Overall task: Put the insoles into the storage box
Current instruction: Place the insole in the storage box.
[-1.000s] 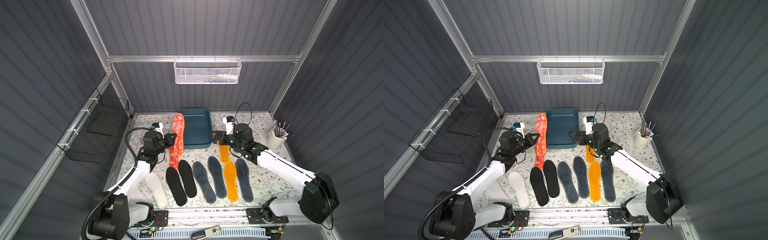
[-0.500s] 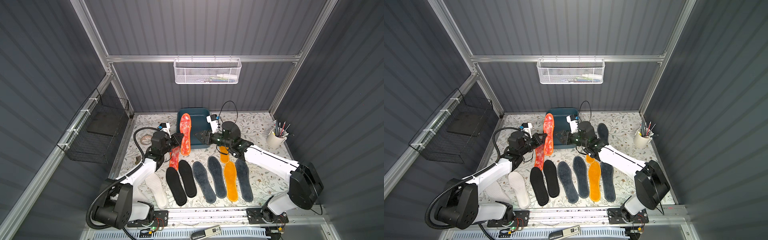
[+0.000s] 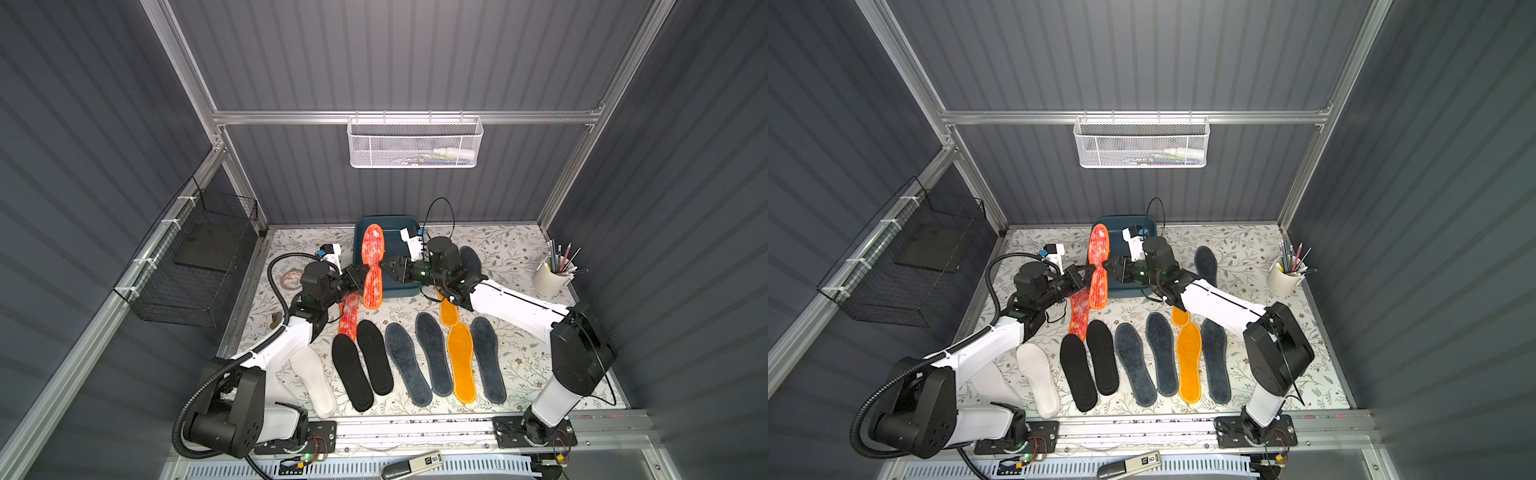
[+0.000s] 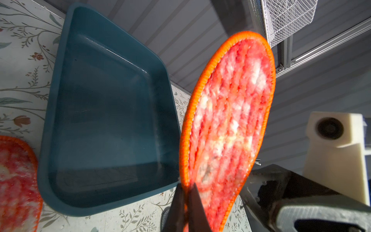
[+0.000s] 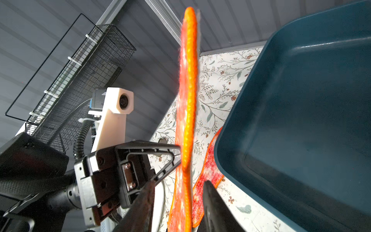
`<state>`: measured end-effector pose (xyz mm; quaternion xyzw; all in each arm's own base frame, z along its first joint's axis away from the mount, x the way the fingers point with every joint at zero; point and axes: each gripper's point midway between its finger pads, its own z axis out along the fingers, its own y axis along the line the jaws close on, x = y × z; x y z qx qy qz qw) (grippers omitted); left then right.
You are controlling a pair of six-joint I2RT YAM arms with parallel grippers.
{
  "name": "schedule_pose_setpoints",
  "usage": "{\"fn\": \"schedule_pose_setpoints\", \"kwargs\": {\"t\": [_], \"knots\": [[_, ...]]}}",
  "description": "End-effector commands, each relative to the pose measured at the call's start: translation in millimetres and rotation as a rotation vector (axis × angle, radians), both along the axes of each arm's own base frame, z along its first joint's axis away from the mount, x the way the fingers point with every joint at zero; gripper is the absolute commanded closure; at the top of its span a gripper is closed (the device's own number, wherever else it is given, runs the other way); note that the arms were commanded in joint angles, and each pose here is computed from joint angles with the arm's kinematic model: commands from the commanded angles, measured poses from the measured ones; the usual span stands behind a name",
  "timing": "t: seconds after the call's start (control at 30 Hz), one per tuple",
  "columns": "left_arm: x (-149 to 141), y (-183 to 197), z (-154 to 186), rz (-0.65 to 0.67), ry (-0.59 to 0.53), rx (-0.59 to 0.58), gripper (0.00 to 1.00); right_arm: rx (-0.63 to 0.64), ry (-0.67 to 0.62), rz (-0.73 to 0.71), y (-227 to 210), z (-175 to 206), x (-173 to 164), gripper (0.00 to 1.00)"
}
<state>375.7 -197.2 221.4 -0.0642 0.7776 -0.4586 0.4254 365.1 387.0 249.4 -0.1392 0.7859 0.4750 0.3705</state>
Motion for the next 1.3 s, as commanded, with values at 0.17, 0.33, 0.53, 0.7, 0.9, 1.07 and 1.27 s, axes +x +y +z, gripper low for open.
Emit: {"fn": "schedule_pose_setpoints", "kwargs": {"t": [0.17, 0.33, 0.53, 0.7, 0.9, 1.07, 1.27], "knots": [[-6, -6, 8, -0.044, -0.029, -0.019, 1.0, 0.016, 0.02, 0.031, 15, 1, 1, 0.86], [-10, -8, 12, -0.061, -0.047, -0.011, 1.0, 0.019, 0.02, 0.018, 14, 1, 2, 1.0], [-16, 3, 20, -0.027, -0.066, 0.062, 0.01, 0.007, 0.0, -0.038, -3, 9, 19, 1.0], [-27, 39, 14, 0.128, -0.044, 0.21, 0.0, 0.005, 0.025, -0.058, -16, 8, 52, 1.0], [-53, 82, -3, 0.286, 0.027, 0.338, 0.0, -0.014, 0.032, -0.056, -12, -1, 88, 1.0], [-81, 116, -16, 0.392, 0.097, 0.44, 0.0, -0.035, 0.041, -0.059, -4, -17, 116, 1.0], [-108, 138, -23, 0.443, 0.149, 0.512, 0.01, -0.081, 0.067, -0.048, 9, -44, 141, 1.0]]}}
